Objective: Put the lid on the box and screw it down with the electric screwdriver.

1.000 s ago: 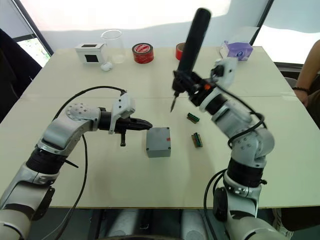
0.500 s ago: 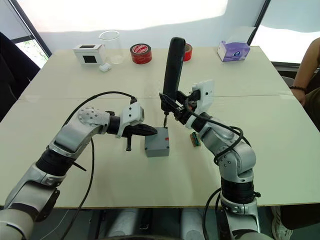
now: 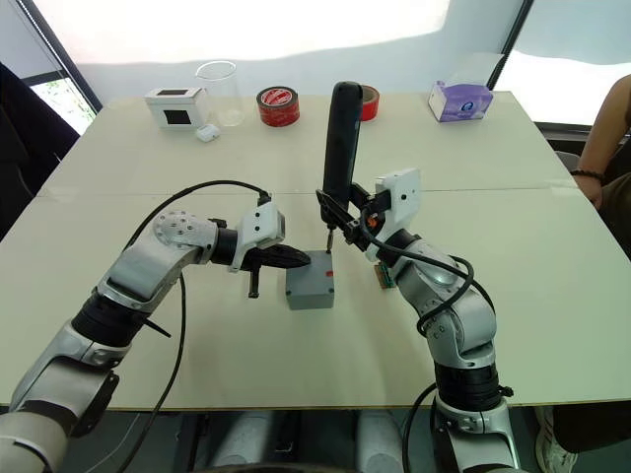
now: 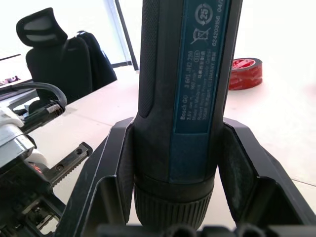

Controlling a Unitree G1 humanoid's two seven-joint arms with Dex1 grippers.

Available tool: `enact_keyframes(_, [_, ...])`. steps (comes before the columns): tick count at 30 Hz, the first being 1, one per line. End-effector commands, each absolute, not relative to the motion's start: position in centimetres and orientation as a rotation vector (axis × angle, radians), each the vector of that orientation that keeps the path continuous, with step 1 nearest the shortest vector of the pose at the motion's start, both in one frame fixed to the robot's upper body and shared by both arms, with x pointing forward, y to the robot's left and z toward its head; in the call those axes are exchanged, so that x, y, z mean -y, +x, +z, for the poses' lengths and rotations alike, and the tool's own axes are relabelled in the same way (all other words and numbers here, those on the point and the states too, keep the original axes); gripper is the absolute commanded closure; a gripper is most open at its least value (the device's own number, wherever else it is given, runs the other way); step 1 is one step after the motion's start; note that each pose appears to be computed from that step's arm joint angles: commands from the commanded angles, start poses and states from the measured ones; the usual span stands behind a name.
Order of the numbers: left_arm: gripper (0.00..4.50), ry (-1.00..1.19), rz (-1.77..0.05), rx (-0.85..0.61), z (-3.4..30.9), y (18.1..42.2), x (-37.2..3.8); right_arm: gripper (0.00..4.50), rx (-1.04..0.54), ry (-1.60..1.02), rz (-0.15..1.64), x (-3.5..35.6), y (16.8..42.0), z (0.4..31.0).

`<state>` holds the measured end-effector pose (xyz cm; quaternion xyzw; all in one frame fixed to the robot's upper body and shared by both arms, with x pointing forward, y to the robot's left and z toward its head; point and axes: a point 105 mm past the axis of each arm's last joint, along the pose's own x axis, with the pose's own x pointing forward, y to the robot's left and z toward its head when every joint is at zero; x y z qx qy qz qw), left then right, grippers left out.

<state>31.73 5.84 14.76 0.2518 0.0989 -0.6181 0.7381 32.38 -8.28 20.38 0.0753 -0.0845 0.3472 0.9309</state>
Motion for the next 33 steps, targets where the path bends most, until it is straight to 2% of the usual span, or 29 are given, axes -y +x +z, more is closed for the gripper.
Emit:
enact_keyframes(1, [4.50, 0.563, -1.369, -0.253, 14.0, 31.3, -5.9, 2.70, 0.216, 0.120, 0.716, 8.4, 32.1, 21.0])
enact_keyframes(11, [4.50, 0.578, -1.378, -0.283, 13.2, 31.1, -6.1, 2.70, 0.029, 0.067, 0.797, 7.9, 30.4, 15.6])
enact_keyframes(18, [4.50, 0.583, -1.382, -0.282, 13.2, 31.0, -6.0, 2.70, 0.010, 0.060, 0.837, 7.5, 29.8, 15.2])
enact_keyframes(24, [4.50, 0.588, -1.377, -0.287, 13.0, 31.1, -6.1, 2.70, -0.111, 0.017, 0.842, 7.5, 30.1, 13.0])
enact_keyframes(33, [4.50, 0.587, -1.376, -0.285, 13.1, 31.1, -6.0, 2.70, -0.127, 0.023, 0.814, 7.7, 31.2, 12.8])
